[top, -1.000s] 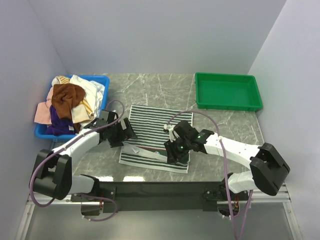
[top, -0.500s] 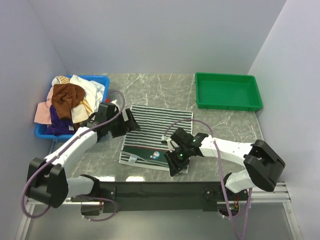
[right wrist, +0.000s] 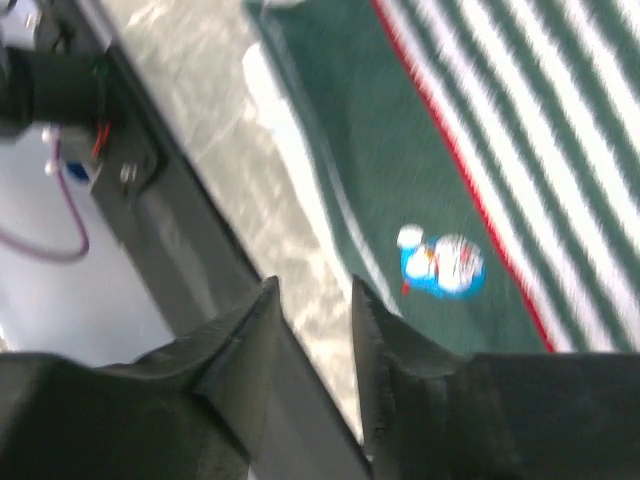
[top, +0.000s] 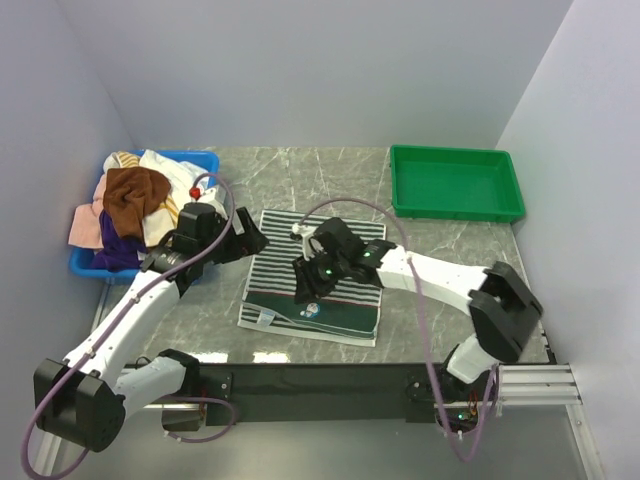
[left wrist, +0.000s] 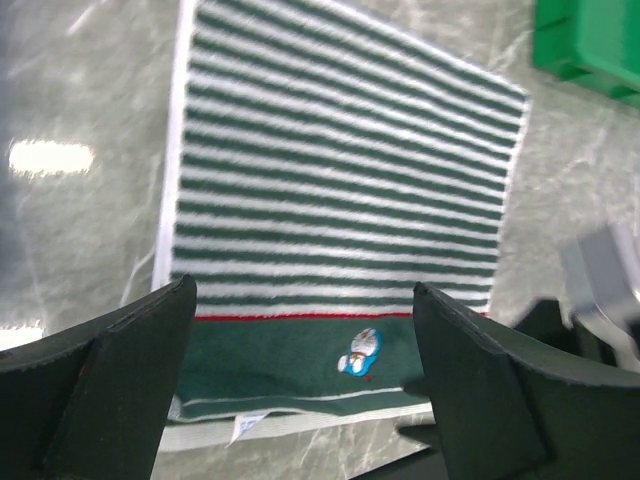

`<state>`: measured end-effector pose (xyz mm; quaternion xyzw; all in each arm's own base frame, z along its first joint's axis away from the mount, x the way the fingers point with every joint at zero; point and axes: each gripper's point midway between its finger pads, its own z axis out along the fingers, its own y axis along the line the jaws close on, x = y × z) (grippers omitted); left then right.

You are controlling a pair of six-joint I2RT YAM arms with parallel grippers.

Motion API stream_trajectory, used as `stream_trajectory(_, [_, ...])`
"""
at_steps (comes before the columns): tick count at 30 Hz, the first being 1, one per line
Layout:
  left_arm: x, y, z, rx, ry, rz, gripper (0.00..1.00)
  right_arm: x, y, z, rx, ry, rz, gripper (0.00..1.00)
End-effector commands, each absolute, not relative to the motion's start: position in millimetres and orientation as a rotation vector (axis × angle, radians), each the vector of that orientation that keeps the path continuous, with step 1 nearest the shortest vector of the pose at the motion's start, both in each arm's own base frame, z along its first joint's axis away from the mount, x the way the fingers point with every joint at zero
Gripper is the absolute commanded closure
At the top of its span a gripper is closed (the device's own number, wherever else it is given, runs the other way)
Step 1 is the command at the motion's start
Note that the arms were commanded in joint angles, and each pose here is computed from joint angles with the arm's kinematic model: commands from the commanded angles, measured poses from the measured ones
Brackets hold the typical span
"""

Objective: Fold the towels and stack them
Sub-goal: Fold the towel

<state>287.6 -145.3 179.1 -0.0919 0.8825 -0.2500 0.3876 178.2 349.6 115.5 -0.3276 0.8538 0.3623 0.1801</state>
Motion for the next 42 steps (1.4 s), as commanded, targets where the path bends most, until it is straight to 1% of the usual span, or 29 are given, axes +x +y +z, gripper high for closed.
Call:
stream_trajectory(1, [278,-134,162,-0.311,2.292,-0.568,0.06,199,385,120,-0.840,2.360,1.062,0.62])
stream_trajectory(4, [272,-129,154,-0.365,2.298,-0.561,0.09,201,409,111,-0.872,2.346,1.056,0.64])
stream_trajectory(8, [266,-124,145,-0.409,2.314,-0.543,0.11,192,439,86,-0.969,2.384,1.065,0.68])
stream_trajectory(10, [262,-122,142,-0.417,2.326,-0.530,0.13,181,452,82,-1.050,2.378,1.066,0.75])
stream_trajectory(12, [258,-121,136,-0.429,2.351,-0.515,0.14,169,459,68,-1.115,2.398,1.051,0.77])
stream_trajectory(18, [247,-113,114,-0.550,2.390,-0.480,0.23,157,461,47,-1.199,2.478,1.008,0.82])
stream_trajectory(22, [242,-114,105,-0.617,2.400,-0.503,0.28,144,458,47,-1.265,2.477,0.998,0.82])
stream_trajectory(24, [240,-113,102,-0.641,2.400,-0.496,0.30,141,457,48,-1.281,2.476,1.007,0.80])
stream_trajectory(31, [243,-103,117,-0.692,2.329,-0.464,0.30,114,448,49,-1.405,2.512,1.121,0.73])
stream_trajectory(34, [243,-100,122,-0.694,2.308,-0.458,0.30,108,446,64,-1.399,2.473,1.174,0.73])
stream_trajectory(38, [241,-102,122,-0.680,2.310,-0.476,0.29,118,434,85,-1.317,2.430,1.094,0.70])
stream_trajectory(42, [240,-106,116,-0.673,2.332,-0.493,0.28,144,398,86,-1.118,2.482,0.888,0.68])
